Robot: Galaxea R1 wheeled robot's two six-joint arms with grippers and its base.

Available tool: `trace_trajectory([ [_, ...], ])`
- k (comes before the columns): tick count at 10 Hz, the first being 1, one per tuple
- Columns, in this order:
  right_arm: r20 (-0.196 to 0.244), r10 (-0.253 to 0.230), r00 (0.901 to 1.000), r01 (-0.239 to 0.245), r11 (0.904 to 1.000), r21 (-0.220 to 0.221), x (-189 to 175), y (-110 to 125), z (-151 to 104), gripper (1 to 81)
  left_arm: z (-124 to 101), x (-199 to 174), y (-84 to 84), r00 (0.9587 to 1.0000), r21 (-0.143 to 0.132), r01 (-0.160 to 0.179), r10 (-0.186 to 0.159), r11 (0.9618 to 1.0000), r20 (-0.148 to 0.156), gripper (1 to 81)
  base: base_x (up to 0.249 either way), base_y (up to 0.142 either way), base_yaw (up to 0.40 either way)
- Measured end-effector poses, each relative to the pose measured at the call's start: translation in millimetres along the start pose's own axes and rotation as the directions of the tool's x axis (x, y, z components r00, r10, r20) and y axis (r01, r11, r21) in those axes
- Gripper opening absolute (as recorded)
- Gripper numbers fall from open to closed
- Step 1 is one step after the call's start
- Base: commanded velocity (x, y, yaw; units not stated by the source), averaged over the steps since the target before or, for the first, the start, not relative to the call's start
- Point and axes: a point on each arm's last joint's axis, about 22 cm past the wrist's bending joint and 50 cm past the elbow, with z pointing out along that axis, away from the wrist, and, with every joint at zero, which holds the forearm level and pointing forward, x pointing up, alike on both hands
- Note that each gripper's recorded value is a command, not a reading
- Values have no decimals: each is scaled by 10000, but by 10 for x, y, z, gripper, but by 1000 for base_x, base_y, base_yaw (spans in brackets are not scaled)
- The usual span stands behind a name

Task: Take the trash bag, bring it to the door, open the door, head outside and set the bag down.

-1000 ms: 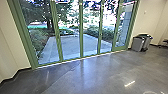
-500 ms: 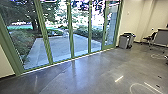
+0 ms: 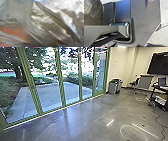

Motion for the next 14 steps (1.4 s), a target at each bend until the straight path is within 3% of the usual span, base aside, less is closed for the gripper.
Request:
trace_trajectory([
  [5,7,-10,10000,10,10000,28,-5,-24,7,811,0,-1,-1,10000,2,1,-1,10000,-6,10,0,0,-176],
  [14,-1,-13,10000,13,10000,14,1,-17,5,811,-1,8,0,10000,1,-7,7,10000,-14,10,0,0,0],
])
